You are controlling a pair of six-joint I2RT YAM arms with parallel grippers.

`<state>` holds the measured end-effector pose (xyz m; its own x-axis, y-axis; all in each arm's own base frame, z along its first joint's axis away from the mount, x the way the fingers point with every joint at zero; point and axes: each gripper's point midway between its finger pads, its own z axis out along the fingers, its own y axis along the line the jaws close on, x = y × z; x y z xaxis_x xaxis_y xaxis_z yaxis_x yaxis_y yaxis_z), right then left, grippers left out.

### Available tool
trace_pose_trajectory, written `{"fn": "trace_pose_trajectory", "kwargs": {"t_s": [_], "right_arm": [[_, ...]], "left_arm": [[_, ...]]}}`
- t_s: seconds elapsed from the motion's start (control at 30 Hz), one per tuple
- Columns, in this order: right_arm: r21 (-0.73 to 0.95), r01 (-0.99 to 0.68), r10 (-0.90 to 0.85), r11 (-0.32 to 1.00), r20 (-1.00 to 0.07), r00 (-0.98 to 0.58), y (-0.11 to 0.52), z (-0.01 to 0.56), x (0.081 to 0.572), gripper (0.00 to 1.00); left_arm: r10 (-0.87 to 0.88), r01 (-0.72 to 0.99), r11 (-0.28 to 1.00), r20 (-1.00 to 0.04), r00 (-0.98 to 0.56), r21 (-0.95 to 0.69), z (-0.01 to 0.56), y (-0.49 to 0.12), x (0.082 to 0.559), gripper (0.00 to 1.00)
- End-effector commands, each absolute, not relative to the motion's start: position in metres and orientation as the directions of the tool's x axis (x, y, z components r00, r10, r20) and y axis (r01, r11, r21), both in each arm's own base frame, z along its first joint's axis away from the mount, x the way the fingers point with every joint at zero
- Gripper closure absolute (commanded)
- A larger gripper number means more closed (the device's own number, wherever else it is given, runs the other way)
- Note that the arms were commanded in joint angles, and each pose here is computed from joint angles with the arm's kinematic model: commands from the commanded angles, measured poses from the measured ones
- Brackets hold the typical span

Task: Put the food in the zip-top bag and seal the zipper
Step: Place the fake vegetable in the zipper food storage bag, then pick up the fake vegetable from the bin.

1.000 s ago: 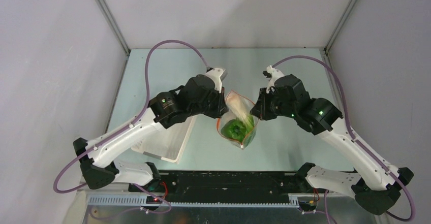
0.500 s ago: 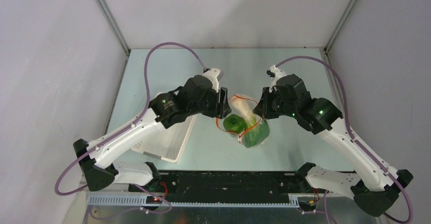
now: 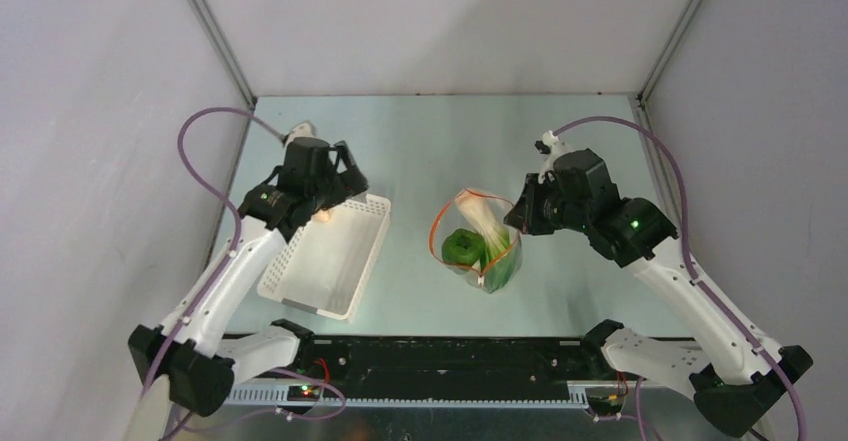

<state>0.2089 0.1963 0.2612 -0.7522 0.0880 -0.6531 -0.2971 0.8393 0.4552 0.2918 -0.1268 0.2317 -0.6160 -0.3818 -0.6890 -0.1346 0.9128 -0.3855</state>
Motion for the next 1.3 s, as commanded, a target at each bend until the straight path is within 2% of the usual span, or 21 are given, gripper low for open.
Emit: {"fn": "trace_pose_trajectory", "kwargs": {"t_s": [0.0,0.2,0.37,0.67,0.87,1.27], "right_arm": [[0.507,-0.348,0.147,0.788,-0.704,-0.695,0.201,0.289,0.213,1.0],[0.51,-0.342,0.163,0.789,-0.711,-0.684,0.195,0.287,0.215,1.0],[0.519,-0.335,0.171,0.786,-0.705,-0.689,0.193,0.284,0.215,1.0],[0.516,-0.316,0.194,0.796,-0.712,-0.675,0.186,0.285,0.218,1.0],[0.521,-0.312,0.196,0.794,-0.706,-0.68,0.186,0.284,0.22,1.0],[0.532,-0.296,0.206,0.793,-0.691,-0.692,0.186,0.281,0.224,1.0]], "left_arm": [[-0.516,-0.437,0.846,-0.67,-0.534,-0.305,0.179,-0.061,0.311,0.0],[-0.538,-0.556,0.781,-0.759,-0.367,-0.285,0.153,-0.021,0.332,0.0],[-0.645,-0.625,0.682,-0.715,-0.27,-0.379,0.127,0.0,0.346,0.0],[-0.678,-0.669,0.646,-0.678,-0.283,-0.367,0.09,0.0,0.35,0.05],[-0.741,-0.695,0.581,-0.628,-0.238,-0.423,0.074,0.0,0.356,0.12],[-0.799,-0.752,0.491,-0.572,-0.188,-0.439,0.045,0.006,0.349,0.19]]}}
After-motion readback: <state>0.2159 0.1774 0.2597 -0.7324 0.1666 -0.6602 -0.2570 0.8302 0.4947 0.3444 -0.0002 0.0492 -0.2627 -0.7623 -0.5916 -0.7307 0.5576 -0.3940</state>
